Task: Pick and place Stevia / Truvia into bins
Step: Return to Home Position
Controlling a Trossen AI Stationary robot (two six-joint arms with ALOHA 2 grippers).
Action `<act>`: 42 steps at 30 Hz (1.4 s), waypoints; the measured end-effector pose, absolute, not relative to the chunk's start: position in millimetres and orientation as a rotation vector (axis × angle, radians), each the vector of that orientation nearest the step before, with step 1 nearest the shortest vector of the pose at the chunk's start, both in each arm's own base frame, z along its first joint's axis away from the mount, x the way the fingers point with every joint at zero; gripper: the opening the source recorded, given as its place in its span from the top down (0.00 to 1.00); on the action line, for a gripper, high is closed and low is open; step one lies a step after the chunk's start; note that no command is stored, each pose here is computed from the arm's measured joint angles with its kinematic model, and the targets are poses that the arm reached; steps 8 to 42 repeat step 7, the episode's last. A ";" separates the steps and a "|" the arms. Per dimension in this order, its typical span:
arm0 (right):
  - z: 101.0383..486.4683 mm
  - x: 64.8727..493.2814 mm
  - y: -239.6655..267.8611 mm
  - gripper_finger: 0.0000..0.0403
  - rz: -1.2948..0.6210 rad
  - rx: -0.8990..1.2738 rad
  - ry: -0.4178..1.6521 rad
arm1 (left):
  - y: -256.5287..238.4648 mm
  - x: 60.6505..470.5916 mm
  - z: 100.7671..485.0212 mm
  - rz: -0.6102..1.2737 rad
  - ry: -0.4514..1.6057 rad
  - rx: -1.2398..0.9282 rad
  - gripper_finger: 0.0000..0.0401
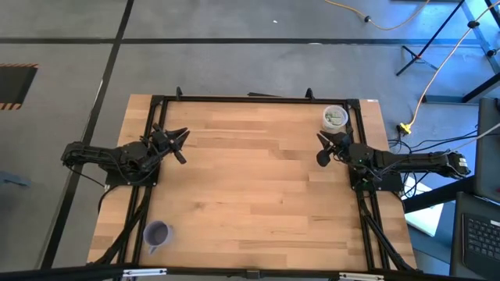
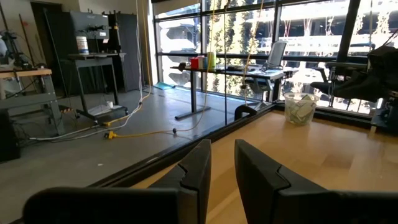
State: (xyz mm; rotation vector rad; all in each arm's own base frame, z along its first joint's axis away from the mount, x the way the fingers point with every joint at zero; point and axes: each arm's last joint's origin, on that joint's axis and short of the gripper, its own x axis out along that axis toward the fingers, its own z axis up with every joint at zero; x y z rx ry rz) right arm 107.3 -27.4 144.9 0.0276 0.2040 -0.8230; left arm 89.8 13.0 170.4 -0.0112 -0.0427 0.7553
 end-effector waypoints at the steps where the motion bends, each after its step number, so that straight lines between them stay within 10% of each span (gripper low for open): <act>1: 144.9 107.3 -27.5 0.79 -0.823 0.026 0.205 | 12.9 89.8 170.4 0.755 -0.043 -0.011 0.84; 42: 144.9 107.3 -27.5 0.79 -0.823 0.026 0.205 | 13.0 89.8 170.4 0.755 -0.043 -0.011 0.84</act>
